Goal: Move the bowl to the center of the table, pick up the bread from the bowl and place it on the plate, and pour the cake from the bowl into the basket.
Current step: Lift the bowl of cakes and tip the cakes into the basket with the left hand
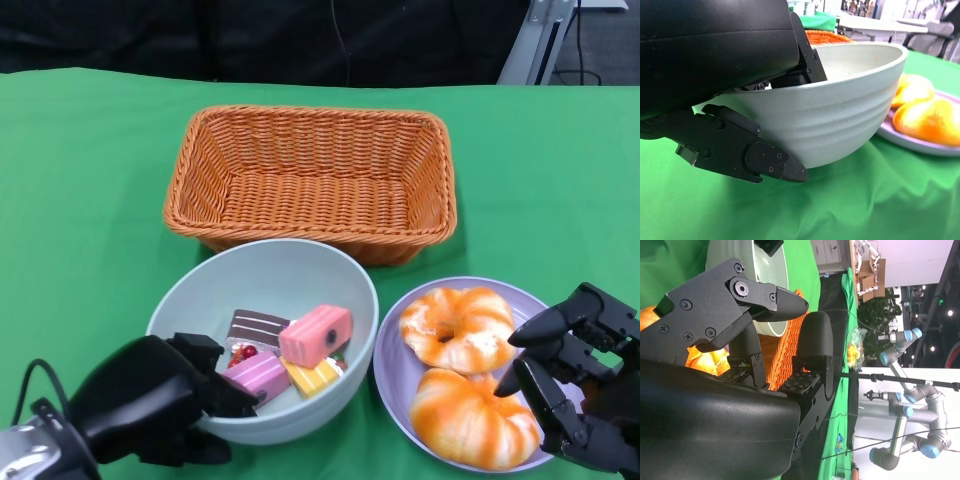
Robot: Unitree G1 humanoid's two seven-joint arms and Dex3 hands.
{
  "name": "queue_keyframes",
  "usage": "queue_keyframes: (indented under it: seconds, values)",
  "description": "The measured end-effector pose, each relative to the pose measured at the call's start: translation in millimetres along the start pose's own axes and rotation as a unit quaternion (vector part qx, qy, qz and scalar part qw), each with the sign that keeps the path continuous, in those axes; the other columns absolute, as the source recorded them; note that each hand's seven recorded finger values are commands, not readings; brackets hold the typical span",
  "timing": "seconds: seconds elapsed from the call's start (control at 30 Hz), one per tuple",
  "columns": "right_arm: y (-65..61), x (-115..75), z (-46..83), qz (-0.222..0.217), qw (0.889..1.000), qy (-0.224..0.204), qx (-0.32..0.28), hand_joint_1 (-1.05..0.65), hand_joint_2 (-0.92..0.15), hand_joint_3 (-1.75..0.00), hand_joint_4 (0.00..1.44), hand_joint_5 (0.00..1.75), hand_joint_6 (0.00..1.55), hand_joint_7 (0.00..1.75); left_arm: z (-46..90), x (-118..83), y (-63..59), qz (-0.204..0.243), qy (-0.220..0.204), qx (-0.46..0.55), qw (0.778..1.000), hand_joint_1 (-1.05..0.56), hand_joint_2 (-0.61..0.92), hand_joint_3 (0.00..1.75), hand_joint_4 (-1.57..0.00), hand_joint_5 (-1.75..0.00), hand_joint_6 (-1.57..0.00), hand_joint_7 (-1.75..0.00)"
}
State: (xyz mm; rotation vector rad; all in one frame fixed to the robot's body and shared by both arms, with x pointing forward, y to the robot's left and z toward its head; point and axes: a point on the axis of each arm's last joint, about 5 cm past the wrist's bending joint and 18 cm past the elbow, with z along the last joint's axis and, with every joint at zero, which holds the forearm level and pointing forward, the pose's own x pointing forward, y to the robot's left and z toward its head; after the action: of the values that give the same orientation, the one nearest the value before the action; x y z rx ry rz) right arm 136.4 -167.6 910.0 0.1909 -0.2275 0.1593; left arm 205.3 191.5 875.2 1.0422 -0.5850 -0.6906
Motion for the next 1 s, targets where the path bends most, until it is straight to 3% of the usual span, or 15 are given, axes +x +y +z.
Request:
queue_keyframes:
  seconds: [0.23, 0.4, 0.53, 0.73, 0.77, 0.87, 1.0]
  values:
    - [-0.1, -0.2, -0.2, 0.001, 1.0, 0.0, 0.006, -0.24, -0.55, -0.87, 0.62, 1.53, 0.62, 1.19, -1.6, -12.1, 11.5, 0.027, -0.028, -0.015, 0.999, -0.19, 0.92, 0.23, -0.74, -1.67, -0.79, -1.11]
    - [-0.3, 0.0, -2.0, 0.006, 1.0, 0.007, 0.015, -0.25, -0.54, -0.9, 0.61, 1.57, 0.61, 1.24, -2.1, -16.9, 24.3, 0.072, -0.06, -0.015, 0.996, -0.17, 0.91, 0.23, -0.69, -1.74, -0.63, -1.41]
    - [0.0, 0.1, -3.8, 0.007, 1.0, 0.011, 0.017, -0.25, -0.54, -0.9, 0.61, 1.58, 0.61, 1.25, -1.9, -18.1, 34.9, 0.099, -0.067, -0.001, 0.993, -0.18, 0.91, 0.23, -0.68, -1.75, -0.69, -1.28]
    - [0.4, 0.4, -5.1, 0.008, 1.0, 0.014, 0.018, -0.24, -0.55, -0.9, 0.6, 1.58, 0.6, 1.25, 2.1, -19.0, 45.6, 0.124, -0.084, 0.003, 0.989, -0.17, 0.88, 0.24, -0.69, -1.75, -0.73, -1.25]
    - [0.4, 0.4, -5.1, 0.008, 1.0, 0.014, 0.018, -0.24, -0.55, -0.9, 0.6, 1.58, 0.6, 1.25, 2.7, -18.8, 46.9, 0.125, -0.086, 0.004, 0.988, -0.17, 0.87, 0.26, -0.7, -1.75, -0.73, -1.25]
    - [0.6, 0.7, -5.6, 0.009, 1.0, 0.015, 0.018, -0.23, -0.55, -0.89, 0.6, 1.58, 0.6, 1.25, 4.9, -19.5, 51.0, 0.135, -0.093, 0.0, 0.986, -0.18, 0.62, 0.75, -0.73, -1.75, -0.76, -1.25]
    - [0.7, 1.4, -6.0, 0.009, 1.0, 0.015, 0.02, -0.22, -0.55, -0.89, 0.6, 1.58, 0.6, 1.25, 8.1, -15.2, 58.7, 0.156, -0.111, -0.01, 0.981, -0.2, 0.59, 0.88, -0.72, -1.75, -0.76, -1.25]
